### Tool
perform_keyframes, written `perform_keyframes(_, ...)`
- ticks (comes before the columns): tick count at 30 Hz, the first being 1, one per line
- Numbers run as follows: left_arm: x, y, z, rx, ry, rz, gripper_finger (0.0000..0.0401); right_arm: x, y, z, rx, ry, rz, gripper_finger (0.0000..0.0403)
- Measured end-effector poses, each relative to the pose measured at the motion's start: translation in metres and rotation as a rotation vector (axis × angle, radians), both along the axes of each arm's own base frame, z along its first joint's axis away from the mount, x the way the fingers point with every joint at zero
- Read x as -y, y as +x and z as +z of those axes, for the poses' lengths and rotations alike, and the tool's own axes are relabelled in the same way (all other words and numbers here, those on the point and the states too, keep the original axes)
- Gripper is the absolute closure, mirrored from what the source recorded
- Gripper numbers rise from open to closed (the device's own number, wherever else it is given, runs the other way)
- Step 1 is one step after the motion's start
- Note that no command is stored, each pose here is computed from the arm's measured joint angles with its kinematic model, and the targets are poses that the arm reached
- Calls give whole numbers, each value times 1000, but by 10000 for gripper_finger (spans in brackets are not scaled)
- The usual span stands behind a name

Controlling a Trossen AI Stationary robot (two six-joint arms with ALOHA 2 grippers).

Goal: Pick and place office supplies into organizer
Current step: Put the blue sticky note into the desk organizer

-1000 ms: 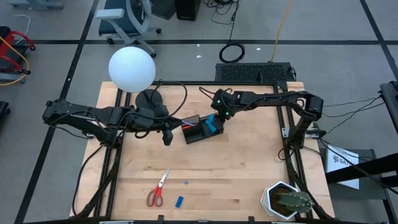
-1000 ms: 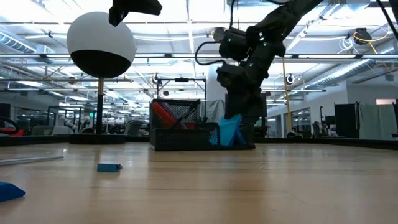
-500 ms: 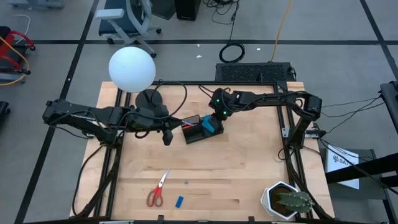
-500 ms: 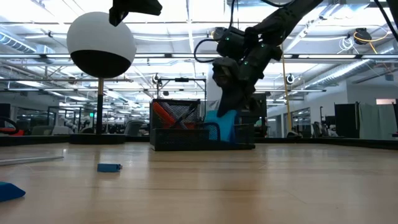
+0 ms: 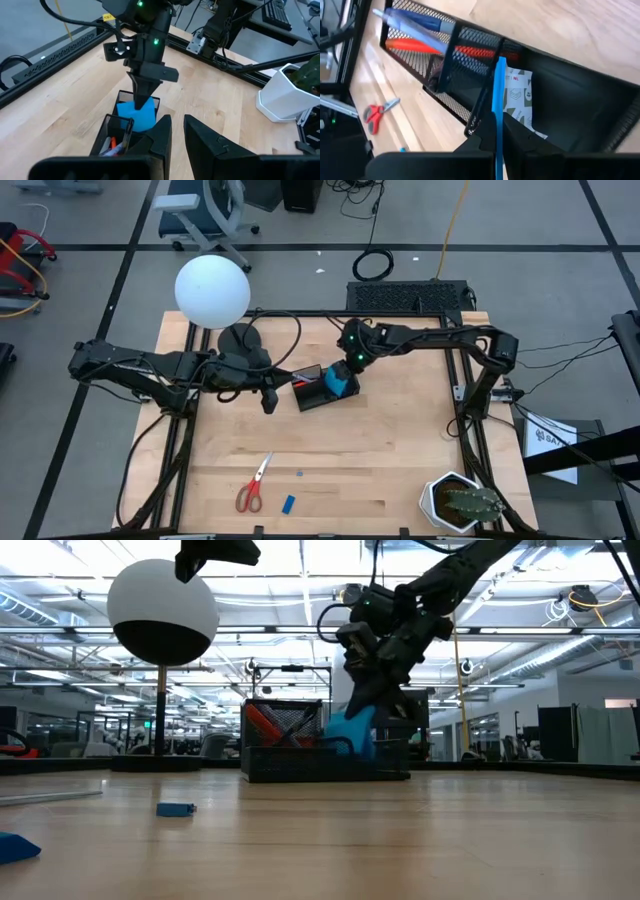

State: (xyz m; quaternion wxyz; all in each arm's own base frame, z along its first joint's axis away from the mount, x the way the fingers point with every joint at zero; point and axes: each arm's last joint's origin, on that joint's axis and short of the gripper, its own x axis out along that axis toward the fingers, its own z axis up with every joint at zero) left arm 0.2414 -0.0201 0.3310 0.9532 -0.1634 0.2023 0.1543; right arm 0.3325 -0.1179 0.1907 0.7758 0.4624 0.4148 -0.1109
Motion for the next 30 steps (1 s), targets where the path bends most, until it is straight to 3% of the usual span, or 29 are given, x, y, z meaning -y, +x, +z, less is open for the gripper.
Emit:
perform_keyframes(8,0,0,0,-2,1,-3,345,13,-12,16,16,-3,-87,401)
perform_keyframes(22,0,0,0,2,-12,3,345,18,-12,9,140,118,-208,402)
perform_keyframes(30,0,0,0,0,-7,1,345,9,-36,7,145,112,-284,402)
